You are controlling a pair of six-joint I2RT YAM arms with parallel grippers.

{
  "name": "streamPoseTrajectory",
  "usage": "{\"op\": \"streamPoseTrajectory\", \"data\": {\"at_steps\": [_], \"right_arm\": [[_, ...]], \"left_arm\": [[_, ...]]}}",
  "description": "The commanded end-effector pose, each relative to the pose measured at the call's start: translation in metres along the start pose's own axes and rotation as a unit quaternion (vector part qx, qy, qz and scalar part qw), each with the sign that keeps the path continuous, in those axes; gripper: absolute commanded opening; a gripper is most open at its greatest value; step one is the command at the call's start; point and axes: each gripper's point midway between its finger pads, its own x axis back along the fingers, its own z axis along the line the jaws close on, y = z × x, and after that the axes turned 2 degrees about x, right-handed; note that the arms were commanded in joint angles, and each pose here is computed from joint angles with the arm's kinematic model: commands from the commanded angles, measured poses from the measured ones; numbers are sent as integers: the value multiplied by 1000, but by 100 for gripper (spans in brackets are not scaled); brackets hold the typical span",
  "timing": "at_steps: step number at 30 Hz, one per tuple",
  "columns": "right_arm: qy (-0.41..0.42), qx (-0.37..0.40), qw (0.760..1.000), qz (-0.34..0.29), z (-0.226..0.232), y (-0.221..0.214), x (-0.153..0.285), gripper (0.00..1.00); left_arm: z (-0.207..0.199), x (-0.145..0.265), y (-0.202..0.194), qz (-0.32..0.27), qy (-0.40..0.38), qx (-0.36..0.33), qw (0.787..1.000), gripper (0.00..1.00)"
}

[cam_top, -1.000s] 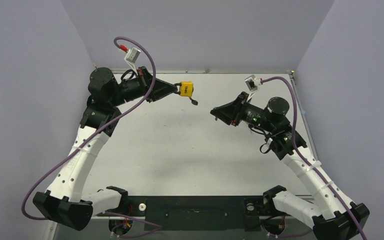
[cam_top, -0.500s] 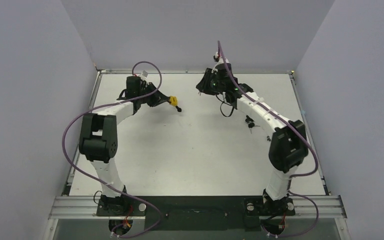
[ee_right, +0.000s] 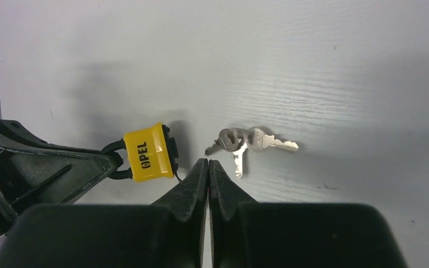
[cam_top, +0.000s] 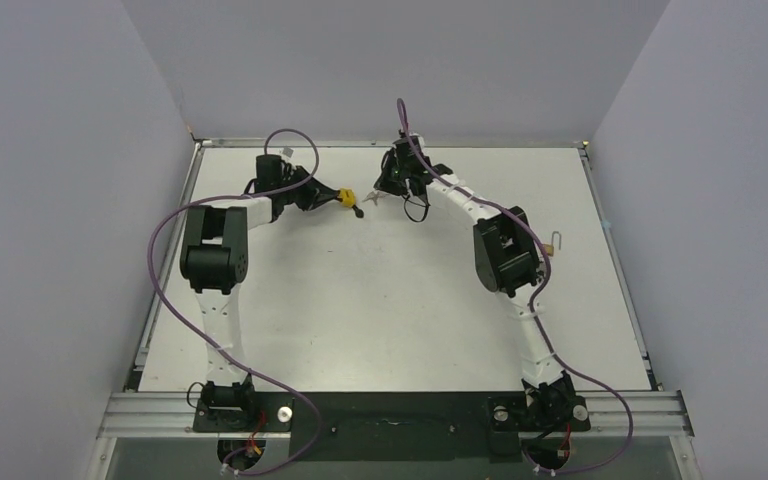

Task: Lock with the key
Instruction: Place the key at the center of the board.

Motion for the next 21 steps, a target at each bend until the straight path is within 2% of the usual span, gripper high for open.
{"op": "streamPoseTrajectory", "data": {"at_steps": [1,6,10,13,14,15,16,17,18,20,21], "right_arm": [[58,-25,997,-38,42,24,-1,0],[69,-46,996,-33,47,9,-20,0],[63,-41,996,-41,48,11,-15,0],[60,-34,996,-50,52,24,0,1],[57,-30,996,-54,52,28,4,6],[57,-28,996,-59,54,35,13,10],[57,-22,996,-63,55,38,17,19],[57,-20,996,-66,58,44,27,24],[55,-16,996,-68,59,47,31,34],[50,-10,997,-65,59,53,45,48],[45,-6,997,-64,57,57,56,52]], "left_arm": [[-17,-4,12,-6,-32,10,999,0],[6,-6,4,-4,10,50,999,0],[24,-4,2,-5,47,58,997,0],[29,-2,2,-6,67,50,996,13],[31,1,4,-9,81,48,995,21],[34,3,4,-10,93,39,995,25],[36,9,7,-20,116,37,992,30],[38,12,10,-26,127,25,991,31],[38,20,17,-43,146,19,988,35],[36,32,27,-64,173,-1,983,38],[28,40,34,-77,176,-17,981,39]]}}
